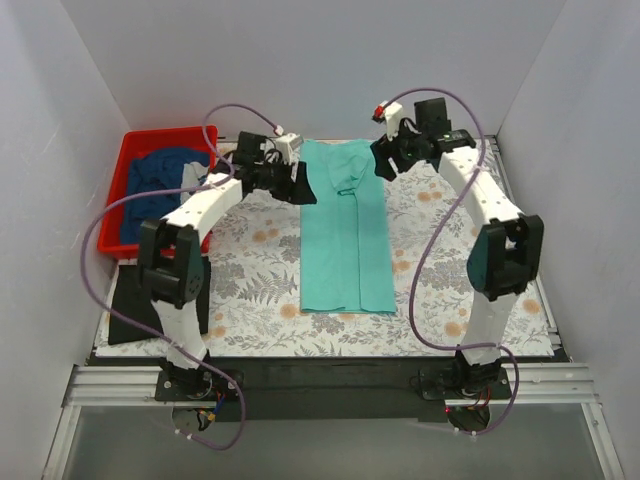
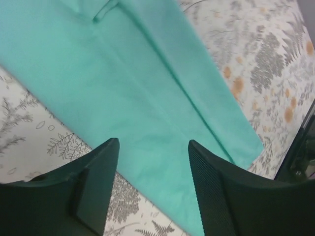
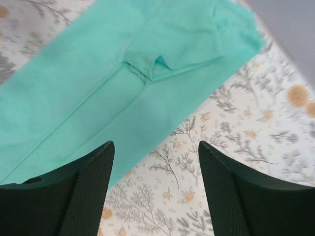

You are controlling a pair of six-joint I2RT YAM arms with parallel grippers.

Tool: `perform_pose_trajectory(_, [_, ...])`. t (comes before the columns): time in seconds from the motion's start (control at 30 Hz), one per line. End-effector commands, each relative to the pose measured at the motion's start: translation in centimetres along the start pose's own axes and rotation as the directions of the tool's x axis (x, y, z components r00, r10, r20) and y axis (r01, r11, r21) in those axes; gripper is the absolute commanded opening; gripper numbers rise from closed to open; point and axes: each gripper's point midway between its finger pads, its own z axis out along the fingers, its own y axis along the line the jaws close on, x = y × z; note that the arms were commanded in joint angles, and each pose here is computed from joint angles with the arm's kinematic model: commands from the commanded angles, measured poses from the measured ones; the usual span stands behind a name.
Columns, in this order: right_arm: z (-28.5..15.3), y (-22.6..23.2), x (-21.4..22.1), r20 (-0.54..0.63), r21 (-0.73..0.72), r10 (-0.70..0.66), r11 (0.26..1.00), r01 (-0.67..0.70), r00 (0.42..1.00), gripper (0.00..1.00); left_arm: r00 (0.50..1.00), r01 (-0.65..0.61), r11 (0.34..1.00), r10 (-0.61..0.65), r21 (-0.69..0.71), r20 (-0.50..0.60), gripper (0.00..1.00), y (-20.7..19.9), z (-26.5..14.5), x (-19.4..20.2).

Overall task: Fold and stack the t-shirts
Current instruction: Fold the tshirt

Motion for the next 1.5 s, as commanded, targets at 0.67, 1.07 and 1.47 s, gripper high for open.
perform_pose_trajectory(0.67, [-12.7,22.4,17.3,0.103,-0.351,-0.517,0.780,0.518,0.850,0.54,0.595,-0.799,0.582,0.802,0.151,0.058,0.72,-12.7,-10.3,20.4])
perform_pose_trajectory(1.07, [-9.2,23.9,23.3,0.051,-0.430,-0.674,0.651,0.625,0.737,0.45,0.431,-0.883,0.427,0.902,0.195,-0.021,0.58,-11.3,-5.9,23.2])
perform_pose_trajectory(1.47, [-7.0,24.1,26.6,0.007,-0.476,-0.709,0.618,0.626,0.705,0.41,0.416,-0.871,0.427,0.904,0.242,-0.096,0.48,-9.0,-3.2,25.0])
